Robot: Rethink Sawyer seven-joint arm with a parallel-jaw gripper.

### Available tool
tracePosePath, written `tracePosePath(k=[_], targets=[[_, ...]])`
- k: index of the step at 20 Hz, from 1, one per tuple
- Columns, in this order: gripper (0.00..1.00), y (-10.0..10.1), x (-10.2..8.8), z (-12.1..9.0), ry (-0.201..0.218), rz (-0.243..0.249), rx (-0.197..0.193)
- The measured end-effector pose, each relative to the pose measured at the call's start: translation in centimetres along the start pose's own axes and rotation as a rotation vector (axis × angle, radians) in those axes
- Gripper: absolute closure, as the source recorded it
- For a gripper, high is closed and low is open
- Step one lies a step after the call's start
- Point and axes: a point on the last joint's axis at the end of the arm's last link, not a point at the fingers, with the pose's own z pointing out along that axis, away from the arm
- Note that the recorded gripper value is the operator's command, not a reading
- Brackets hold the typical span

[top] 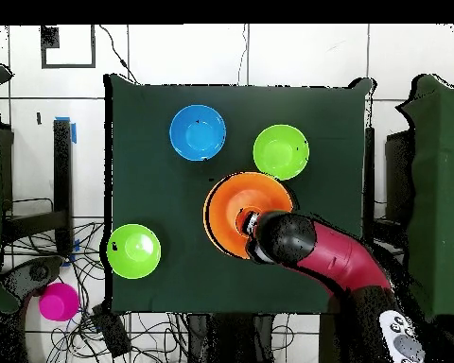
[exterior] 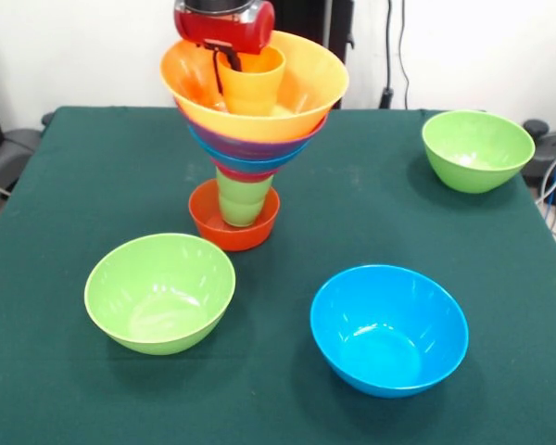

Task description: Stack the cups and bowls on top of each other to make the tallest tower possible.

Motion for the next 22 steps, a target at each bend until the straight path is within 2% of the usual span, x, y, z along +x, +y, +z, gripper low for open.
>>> tracePosePath(k=[5,10,18,22], targets=[[1.00,0.7,0.7,-0.1,0.024,-0.015,0.024],[1.00,0.7,2.0,0.0,0.081,-0.016,0.051],[1.00,-0.7,5.5,2.4,0.266,0.003,0.108],[1.00,-2.1,7.0,4.1,0.319,-0.002,0.160]])
